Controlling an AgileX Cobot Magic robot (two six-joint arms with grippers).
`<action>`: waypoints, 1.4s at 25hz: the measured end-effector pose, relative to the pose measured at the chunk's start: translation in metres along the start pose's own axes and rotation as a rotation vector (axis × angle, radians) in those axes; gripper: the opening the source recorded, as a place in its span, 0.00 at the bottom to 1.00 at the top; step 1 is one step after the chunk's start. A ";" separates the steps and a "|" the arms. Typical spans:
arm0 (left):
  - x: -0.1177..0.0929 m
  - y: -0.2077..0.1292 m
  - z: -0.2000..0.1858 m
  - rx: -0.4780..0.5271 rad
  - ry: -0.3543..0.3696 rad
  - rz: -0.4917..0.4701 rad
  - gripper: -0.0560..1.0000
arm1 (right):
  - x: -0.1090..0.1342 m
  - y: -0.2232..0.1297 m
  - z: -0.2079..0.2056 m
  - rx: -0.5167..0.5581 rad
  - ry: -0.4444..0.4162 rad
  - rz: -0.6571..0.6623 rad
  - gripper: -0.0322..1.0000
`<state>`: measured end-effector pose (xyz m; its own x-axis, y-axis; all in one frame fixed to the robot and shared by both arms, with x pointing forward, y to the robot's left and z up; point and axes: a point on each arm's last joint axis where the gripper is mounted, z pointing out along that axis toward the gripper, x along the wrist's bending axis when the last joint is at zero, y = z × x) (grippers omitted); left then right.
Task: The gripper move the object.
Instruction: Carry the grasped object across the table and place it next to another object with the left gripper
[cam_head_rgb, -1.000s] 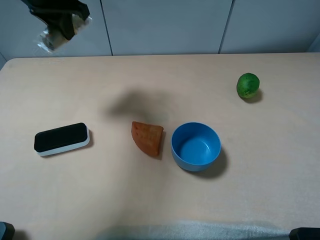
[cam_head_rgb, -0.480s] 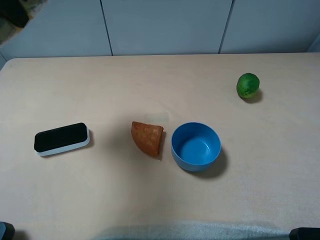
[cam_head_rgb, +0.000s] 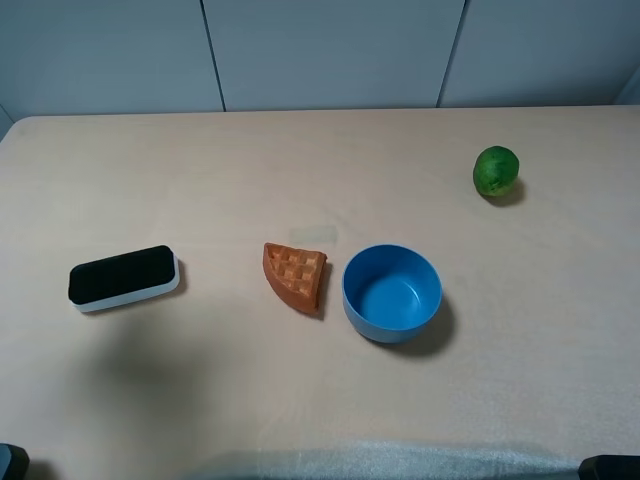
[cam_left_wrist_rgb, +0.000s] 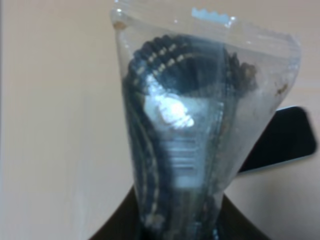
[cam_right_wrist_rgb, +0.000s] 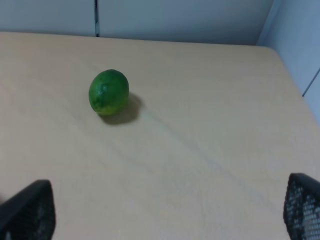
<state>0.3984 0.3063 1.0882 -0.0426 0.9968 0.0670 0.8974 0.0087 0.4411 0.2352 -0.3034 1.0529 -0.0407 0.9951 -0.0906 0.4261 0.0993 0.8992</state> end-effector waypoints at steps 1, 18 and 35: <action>0.004 -0.010 0.000 -0.003 0.013 -0.032 0.29 | 0.000 0.000 0.000 0.000 0.000 0.000 0.70; 0.009 -0.061 0.015 -0.107 0.028 -0.102 0.29 | 0.000 0.000 0.000 0.000 0.000 0.000 0.70; 0.009 -0.010 0.099 0.212 0.038 -0.079 0.29 | 0.000 0.000 0.000 0.000 0.000 0.000 0.70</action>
<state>0.4321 0.3226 0.9959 -0.1289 0.9888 0.0749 0.9628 0.1068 0.2482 0.2352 -0.3034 1.0529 -0.0407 0.9951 -0.0906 0.4261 0.0993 0.8992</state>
